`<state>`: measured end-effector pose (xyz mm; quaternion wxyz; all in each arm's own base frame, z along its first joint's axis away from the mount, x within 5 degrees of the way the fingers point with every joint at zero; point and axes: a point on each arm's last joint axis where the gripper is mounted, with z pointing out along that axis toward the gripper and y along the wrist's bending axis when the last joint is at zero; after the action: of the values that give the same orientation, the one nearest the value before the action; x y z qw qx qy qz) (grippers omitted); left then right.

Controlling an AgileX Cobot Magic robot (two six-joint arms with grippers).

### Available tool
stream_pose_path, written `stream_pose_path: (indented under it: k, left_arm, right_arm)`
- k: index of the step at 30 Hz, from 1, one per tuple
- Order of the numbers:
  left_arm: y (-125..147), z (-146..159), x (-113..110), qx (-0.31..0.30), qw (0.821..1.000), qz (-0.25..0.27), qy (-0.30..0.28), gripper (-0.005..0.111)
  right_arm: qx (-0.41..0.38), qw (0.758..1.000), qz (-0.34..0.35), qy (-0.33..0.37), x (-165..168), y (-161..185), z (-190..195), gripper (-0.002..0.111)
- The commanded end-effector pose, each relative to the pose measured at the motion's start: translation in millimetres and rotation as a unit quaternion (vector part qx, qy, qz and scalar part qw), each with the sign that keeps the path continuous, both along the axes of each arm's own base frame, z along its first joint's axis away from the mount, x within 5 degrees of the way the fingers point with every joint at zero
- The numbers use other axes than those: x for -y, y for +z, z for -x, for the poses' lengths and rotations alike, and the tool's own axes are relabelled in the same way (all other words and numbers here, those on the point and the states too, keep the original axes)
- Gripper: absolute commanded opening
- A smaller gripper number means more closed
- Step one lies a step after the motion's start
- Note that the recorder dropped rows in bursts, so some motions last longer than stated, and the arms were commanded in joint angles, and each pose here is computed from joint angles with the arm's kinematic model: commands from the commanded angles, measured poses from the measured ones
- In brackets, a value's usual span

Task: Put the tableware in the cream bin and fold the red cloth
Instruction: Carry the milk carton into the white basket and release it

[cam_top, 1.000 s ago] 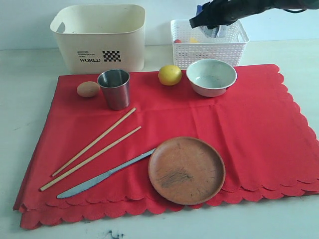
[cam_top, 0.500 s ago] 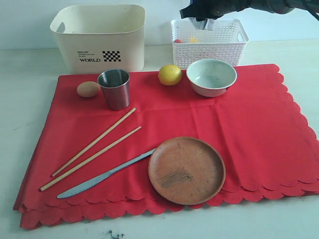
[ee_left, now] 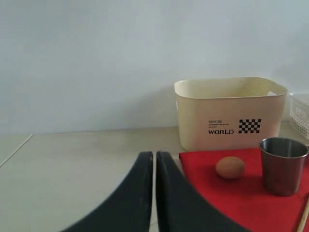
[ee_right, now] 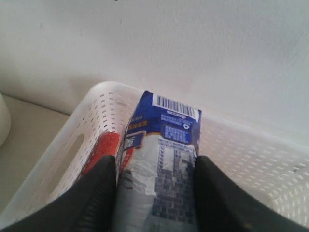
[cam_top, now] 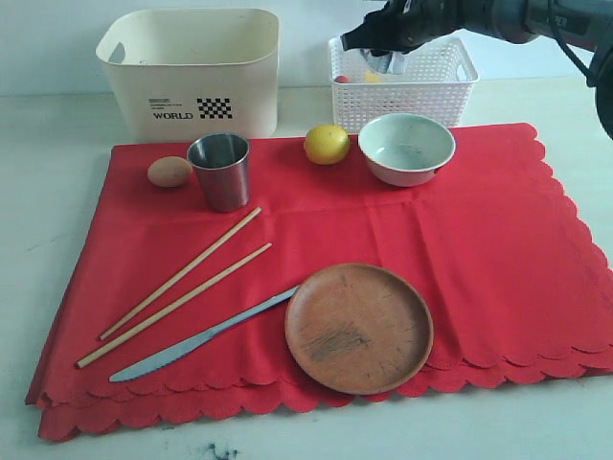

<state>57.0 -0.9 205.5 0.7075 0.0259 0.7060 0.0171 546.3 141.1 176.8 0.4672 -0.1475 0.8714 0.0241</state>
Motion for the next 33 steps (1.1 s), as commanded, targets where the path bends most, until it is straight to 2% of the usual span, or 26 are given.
stream_pose_path:
  k: [1, 8, 14, 16, 22, 28, 33]
  left_arm:
    - [0.4, 0.5, 0.3, 0.003, 1.0, 0.004, -0.002, 0.005]
    - [0.4, 0.5, 0.3, 0.003, 1.0, 0.004, -0.002, 0.005]
    - [0.4, 0.5, 0.3, 0.003, 1.0, 0.004, -0.002, 0.005]
    - [0.4, 0.5, 0.3, 0.003, 1.0, 0.004, -0.002, 0.005]
    - [0.4, 0.5, 0.3, 0.003, 1.0, 0.004, -0.002, 0.005]
    - [0.4, 0.5, 0.3, 0.003, 1.0, 0.004, -0.002, 0.005]
    - [0.4, 0.5, 0.3, 0.003, 1.0, 0.004, -0.002, 0.005]
  right_arm:
    - [0.024, 0.999, -0.023, -0.012, 1.5, 8.9, -3.8, 0.007]
    - [0.033, 0.998, -0.047, -0.024, 1.0, 11.2, -5.0, 0.047]
    - [0.031, 0.998, -0.055, -0.028, 0.8, 11.2, -5.0, 0.072]
    - [0.027, 0.997, -0.069, -0.037, 0.8, 11.2, -5.0, 0.078]
    - [-0.009, 0.997, -0.06, -0.049, 4.2, 24.9, 3.0, 0.078]
    - [-0.037, 0.997, -0.046, -0.057, 10.0, 64.8, 19.6, 0.078]
    - [-0.06, 0.998, 0.005, -0.031, 14.5, 97.8, 38.4, 0.078]
